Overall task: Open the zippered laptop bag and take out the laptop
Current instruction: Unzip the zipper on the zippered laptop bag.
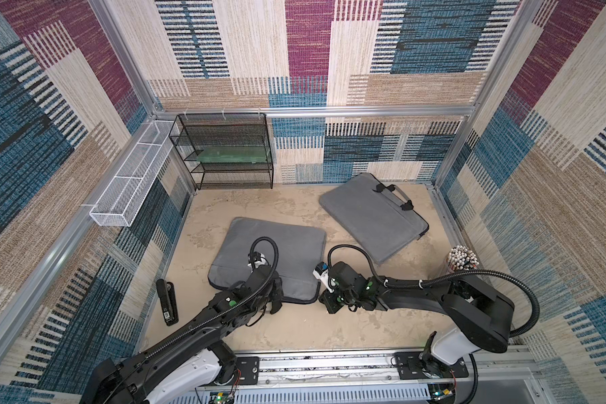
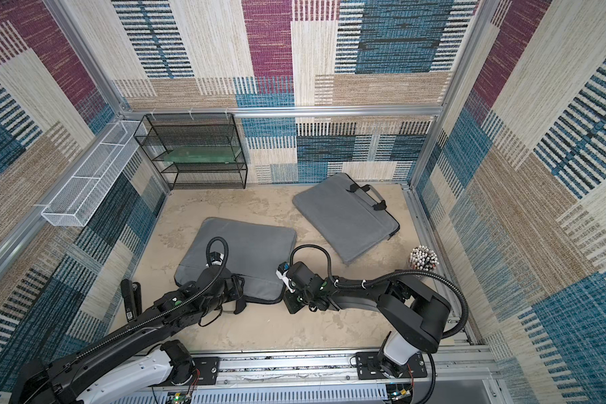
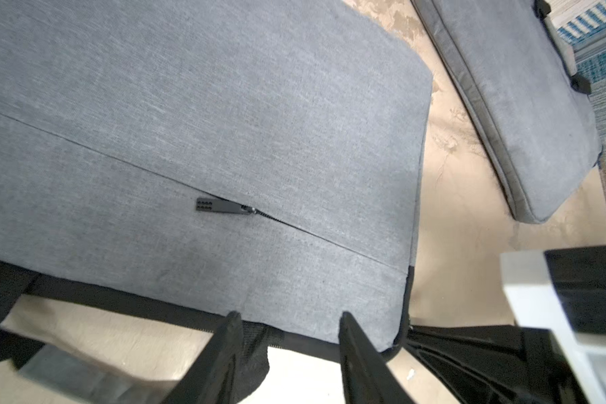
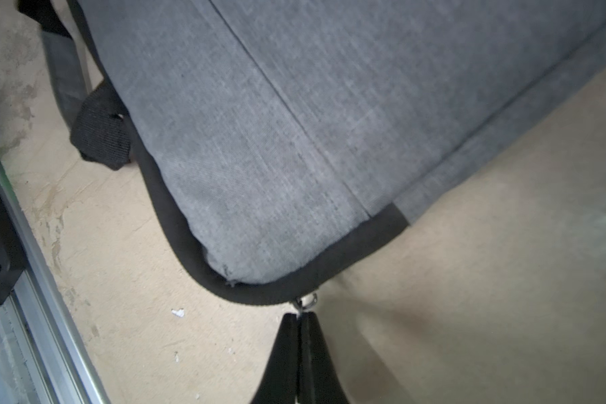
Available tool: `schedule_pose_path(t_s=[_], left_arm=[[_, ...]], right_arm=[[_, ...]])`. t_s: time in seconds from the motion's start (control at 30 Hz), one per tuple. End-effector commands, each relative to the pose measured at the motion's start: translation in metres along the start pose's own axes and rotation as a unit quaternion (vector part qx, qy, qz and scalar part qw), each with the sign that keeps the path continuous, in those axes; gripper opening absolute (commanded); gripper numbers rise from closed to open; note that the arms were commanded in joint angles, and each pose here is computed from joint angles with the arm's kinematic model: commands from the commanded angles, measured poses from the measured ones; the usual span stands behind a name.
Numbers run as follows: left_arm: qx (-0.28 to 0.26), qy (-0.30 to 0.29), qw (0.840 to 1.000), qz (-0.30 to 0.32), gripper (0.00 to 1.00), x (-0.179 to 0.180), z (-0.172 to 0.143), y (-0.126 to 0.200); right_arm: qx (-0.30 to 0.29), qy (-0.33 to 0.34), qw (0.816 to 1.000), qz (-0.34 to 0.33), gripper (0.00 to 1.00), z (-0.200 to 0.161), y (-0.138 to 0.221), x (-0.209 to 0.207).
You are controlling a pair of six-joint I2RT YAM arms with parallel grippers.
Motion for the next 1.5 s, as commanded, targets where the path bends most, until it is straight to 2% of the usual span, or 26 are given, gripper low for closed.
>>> schedule_pose_path(t_s=[0.0,0.13,0.23,0.33,0.47,0.67,0.83,1.07,1.47], left_arm=[[-0.004,0.007,1.000,0.008,0.48,0.001,0.002,-0.001],[0.018,0.005,0.999,-0.027,0.47,-0.017,-0.003,-0.013],[0.056,0.000,0.997,-0.046,0.32,-0.033,-0.011,-0.027],[0.087,-0.011,0.995,-0.040,0.30,-0.040,-0.022,-0.043],[0.113,-0.009,0.993,-0.013,0.16,-0.033,-0.035,-0.059],[0.148,0.018,0.989,0.012,0.01,-0.009,-0.063,-0.071],[0.170,0.024,0.985,0.036,0.00,0.008,-0.078,-0.074],[0.174,0.017,0.982,0.071,0.00,0.025,-0.085,-0.074],[0.177,0.016,0.981,0.083,0.00,0.041,-0.095,-0.075]], right_arm=[[-0.011,-0.002,1.000,0.003,0.00,0.006,0.003,0.003],[-0.018,0.001,1.000,0.006,0.00,0.009,0.005,0.004],[-0.020,0.001,1.000,0.008,0.00,0.011,0.005,0.005],[-0.021,0.001,1.000,0.008,0.00,0.010,0.005,0.005],[-0.022,-0.005,1.000,0.007,0.00,0.009,0.006,0.001],[-0.026,-0.013,1.000,0.009,0.00,0.010,0.008,-0.005],[-0.023,-0.015,1.000,0.006,0.00,0.011,0.006,-0.009],[-0.029,-0.023,0.999,0.001,0.00,0.016,0.011,-0.020],[-0.007,0.009,0.999,-0.039,0.00,0.024,0.011,-0.053]])
Point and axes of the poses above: each gripper's point midway between its finger pads, its own y axis back along the fingers, its own x axis along the line the jaws close on, z = x × y, the point moved 3 cm from there along y, back along the fingers, and after that the axes turned 4 degrees about y, right-handed, at the moved point
